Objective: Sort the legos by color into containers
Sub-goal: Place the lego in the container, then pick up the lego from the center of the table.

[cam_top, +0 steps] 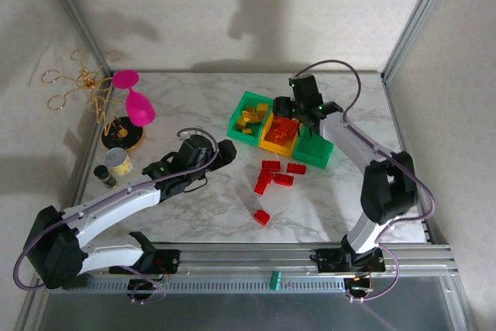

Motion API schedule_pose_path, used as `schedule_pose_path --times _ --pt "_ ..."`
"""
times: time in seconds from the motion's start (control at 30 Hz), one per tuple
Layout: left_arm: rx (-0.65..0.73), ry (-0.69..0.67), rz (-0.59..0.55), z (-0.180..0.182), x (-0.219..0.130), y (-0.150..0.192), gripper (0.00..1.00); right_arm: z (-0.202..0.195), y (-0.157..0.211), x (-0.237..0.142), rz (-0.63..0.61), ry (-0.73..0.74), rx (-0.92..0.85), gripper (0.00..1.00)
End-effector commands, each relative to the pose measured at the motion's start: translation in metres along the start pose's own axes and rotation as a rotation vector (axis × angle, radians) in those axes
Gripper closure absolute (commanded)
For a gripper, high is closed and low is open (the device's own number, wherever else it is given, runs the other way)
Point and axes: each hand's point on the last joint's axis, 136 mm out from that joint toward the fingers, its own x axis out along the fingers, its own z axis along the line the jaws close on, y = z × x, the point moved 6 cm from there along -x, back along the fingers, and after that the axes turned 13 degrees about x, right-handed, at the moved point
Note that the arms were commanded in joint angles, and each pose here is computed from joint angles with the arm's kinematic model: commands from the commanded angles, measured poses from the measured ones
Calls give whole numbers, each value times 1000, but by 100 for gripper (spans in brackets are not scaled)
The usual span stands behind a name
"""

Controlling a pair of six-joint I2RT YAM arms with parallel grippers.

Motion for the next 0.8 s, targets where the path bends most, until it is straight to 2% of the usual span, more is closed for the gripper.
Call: schedule_pose_path --times 0.0,0.2,0.37,0.57,0.77 --pt "26 28 12 -3 -7 8 0 -11 32 -21 64 53 -14 33" --pt "26 24 32 0 -10 23 0 -36 87 -55 119 125 55 26" --pt "28 19 36 -1 -9 31 0 -61 131 -66 144 177 128 21" --pt "27 34 54 -9 3 37 0 -74 159 -48 188 178 177 14" --pt "52 46 59 -23 10 39 0 -68 159 -21 186 169 188 7"
